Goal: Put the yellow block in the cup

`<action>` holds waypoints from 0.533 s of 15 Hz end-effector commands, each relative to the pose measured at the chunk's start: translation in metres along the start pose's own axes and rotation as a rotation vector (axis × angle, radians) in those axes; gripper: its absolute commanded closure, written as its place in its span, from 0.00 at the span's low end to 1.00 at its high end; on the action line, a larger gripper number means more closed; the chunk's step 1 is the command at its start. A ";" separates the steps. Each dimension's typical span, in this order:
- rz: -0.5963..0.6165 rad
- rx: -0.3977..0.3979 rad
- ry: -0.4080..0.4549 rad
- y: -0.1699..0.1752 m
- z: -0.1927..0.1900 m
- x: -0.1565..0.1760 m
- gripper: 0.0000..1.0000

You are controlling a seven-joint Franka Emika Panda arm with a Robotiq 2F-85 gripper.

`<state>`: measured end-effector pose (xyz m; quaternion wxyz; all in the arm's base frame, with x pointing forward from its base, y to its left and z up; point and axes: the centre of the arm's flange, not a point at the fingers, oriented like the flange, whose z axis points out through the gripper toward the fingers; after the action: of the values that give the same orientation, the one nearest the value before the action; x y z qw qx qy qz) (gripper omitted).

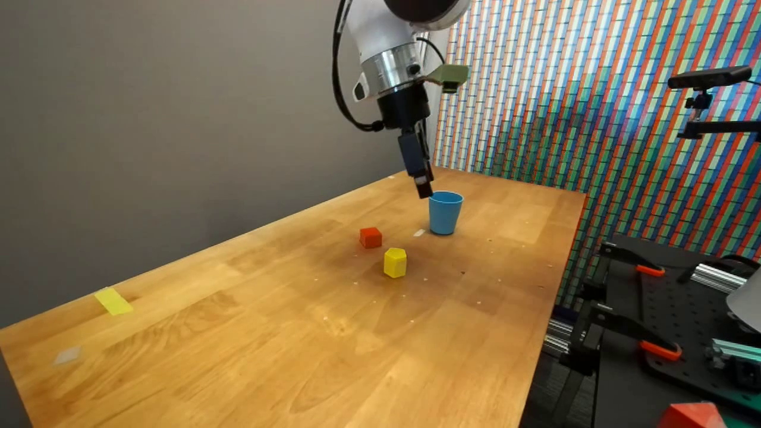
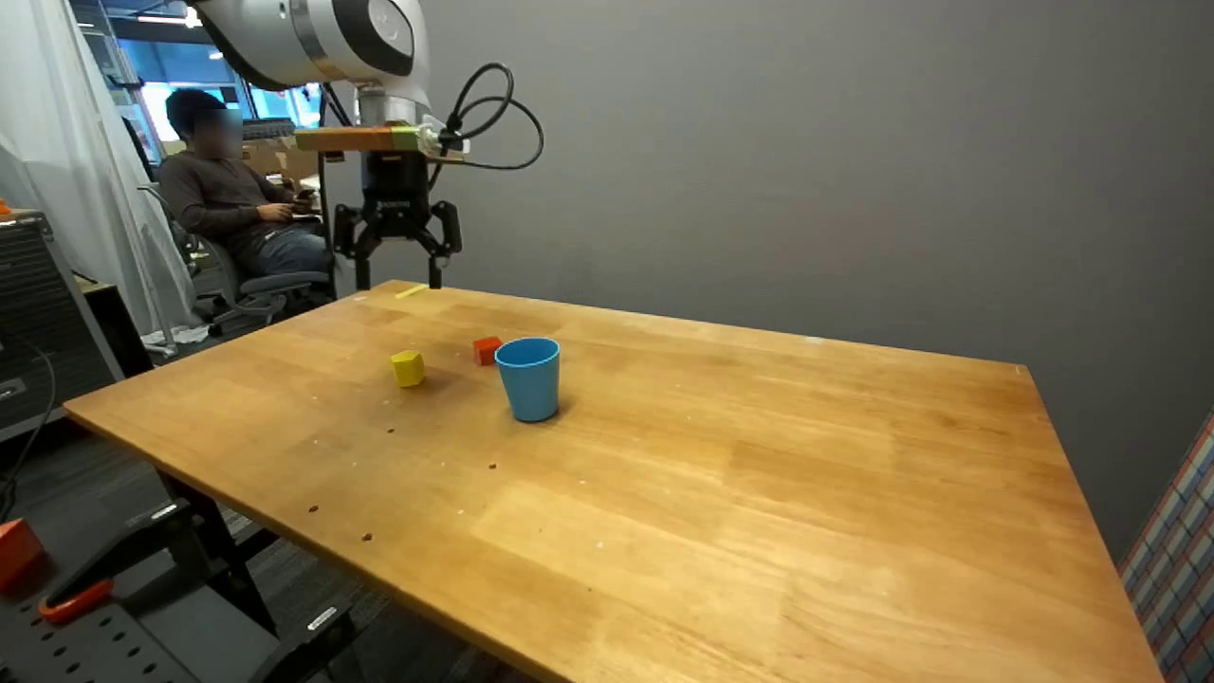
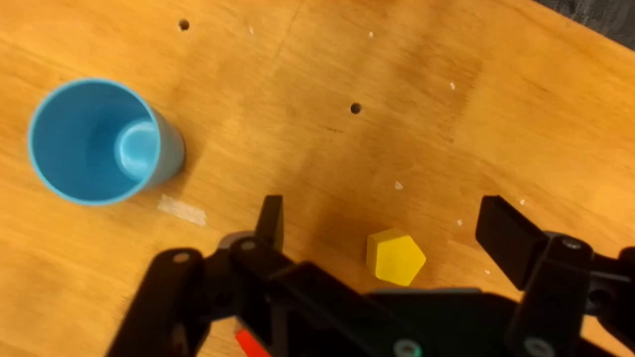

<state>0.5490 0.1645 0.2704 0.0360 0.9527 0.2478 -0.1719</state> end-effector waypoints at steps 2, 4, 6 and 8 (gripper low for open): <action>-0.097 0.088 0.012 0.010 0.019 0.100 0.00; -0.111 0.147 0.008 0.013 0.035 0.118 0.00; -0.106 0.203 -0.013 0.012 0.054 0.130 0.00; -0.087 0.230 -0.032 0.011 0.073 0.135 0.00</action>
<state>0.6180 0.1986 0.1721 -0.0490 0.9398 0.2746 -0.1975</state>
